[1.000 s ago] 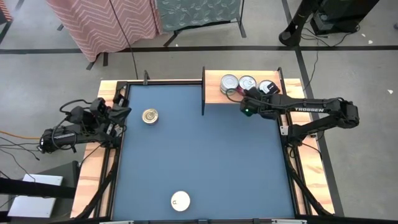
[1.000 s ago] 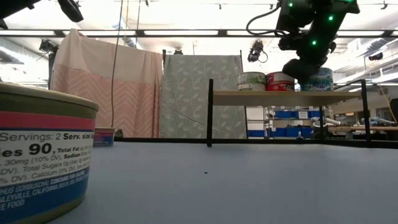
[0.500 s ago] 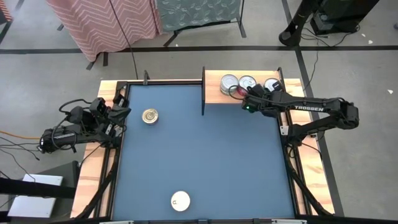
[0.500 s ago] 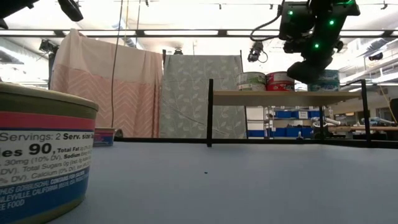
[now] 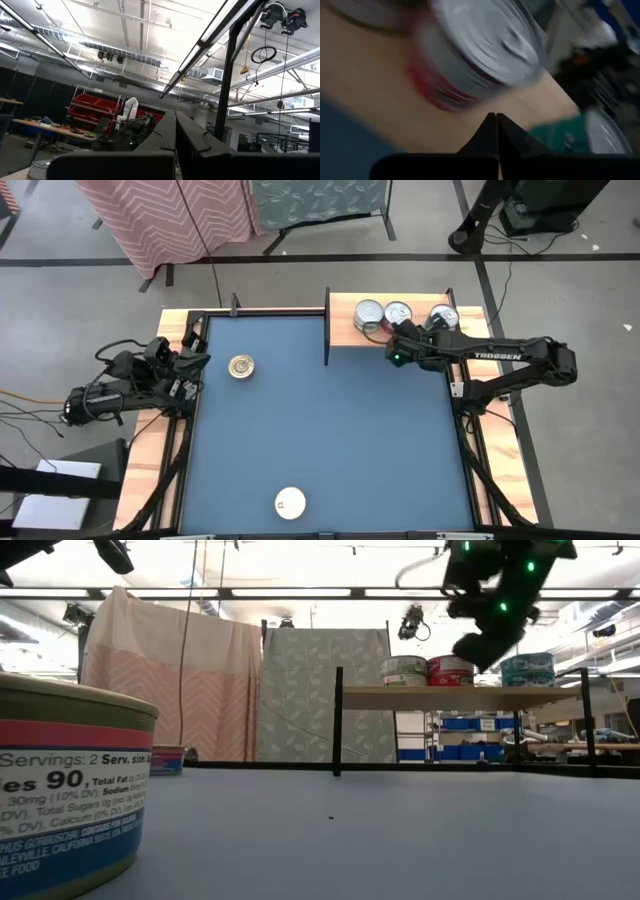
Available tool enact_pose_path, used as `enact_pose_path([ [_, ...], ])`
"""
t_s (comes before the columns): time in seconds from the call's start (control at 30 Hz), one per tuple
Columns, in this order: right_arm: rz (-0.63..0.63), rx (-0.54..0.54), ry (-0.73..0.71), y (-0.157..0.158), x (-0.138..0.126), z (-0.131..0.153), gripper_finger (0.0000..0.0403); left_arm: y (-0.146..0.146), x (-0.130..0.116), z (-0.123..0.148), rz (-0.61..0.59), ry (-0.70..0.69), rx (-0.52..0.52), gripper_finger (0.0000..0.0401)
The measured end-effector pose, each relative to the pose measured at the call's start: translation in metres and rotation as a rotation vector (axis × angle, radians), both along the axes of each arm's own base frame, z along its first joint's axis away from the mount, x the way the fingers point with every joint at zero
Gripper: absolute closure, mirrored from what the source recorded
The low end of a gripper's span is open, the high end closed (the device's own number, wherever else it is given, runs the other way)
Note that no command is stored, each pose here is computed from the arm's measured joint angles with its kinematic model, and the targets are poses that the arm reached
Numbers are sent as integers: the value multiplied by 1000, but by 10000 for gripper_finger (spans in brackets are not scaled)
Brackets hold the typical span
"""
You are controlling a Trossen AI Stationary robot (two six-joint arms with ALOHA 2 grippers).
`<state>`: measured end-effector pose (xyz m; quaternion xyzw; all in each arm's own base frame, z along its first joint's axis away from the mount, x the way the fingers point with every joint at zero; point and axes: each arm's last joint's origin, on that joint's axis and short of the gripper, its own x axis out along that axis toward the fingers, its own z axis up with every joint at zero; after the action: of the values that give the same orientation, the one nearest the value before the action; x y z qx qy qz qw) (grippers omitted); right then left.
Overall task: Stack canned seafood by type on shelf
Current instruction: Adjust the stacked tuna cans on the shelf
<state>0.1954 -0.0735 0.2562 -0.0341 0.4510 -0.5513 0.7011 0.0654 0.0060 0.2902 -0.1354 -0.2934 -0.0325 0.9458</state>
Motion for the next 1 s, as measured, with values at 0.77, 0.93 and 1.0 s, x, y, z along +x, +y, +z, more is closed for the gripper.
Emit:
enact_pose_path([
  [0.77,492,130,-428,59,51,68,401,0,0,0,5,1,3,397],
  [0.93,524,120,-534,48,60,64,401,0,0,0,5,1,3,397],
  [1.0,532,142,-576,40,68,51,401,0,0,0,5,1,4,397],
])
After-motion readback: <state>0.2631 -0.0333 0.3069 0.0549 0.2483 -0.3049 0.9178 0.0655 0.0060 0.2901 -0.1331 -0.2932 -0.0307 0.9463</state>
